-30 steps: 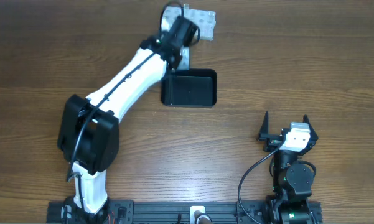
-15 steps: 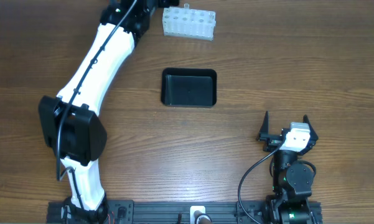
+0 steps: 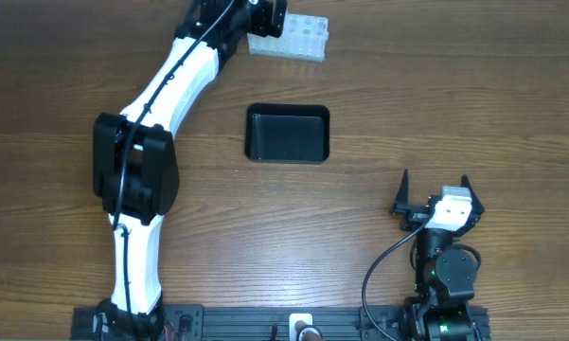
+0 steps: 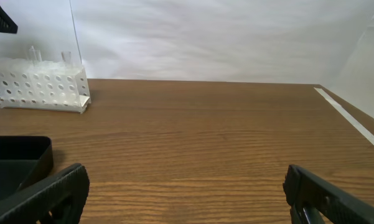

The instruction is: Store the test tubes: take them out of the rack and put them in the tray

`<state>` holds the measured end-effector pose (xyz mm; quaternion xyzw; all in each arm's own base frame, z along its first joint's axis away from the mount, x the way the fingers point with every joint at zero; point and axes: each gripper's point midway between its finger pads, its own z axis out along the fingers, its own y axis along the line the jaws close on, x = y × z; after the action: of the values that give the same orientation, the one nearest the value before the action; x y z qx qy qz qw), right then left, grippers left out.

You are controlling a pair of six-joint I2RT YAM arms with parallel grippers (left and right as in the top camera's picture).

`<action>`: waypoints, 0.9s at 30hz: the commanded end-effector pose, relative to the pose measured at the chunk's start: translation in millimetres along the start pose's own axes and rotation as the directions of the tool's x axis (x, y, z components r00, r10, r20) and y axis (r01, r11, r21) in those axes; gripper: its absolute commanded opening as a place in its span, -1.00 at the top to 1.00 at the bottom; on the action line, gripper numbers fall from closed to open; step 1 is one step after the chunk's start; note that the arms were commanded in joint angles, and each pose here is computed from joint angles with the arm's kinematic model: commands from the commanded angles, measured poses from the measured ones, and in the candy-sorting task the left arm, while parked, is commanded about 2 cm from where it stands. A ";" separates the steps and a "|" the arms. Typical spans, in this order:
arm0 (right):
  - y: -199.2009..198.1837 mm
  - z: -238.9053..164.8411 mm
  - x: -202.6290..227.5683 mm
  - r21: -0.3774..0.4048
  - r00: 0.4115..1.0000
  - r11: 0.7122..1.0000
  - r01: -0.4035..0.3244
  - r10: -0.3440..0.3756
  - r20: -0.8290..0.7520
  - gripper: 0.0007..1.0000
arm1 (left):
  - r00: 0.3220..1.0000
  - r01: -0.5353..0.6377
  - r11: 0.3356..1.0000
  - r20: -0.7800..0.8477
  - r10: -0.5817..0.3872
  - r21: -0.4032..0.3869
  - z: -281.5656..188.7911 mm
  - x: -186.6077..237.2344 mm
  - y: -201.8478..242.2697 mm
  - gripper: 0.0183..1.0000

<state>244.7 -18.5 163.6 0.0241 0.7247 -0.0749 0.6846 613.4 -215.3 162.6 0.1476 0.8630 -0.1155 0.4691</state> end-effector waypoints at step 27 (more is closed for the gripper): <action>-3.3 0.0 1.8 0.017 1.000 1.000 0.004 -0.004 -0.001 -0.98 | 0.997 -0.056 0.998 0.048 0.055 0.037 29.0 9.7 -10.7 -0.95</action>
<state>244.7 -18.5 163.6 0.0243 0.7247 -0.0749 0.6846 626.5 -225.9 139.5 0.1653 0.8511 -0.1181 0.4841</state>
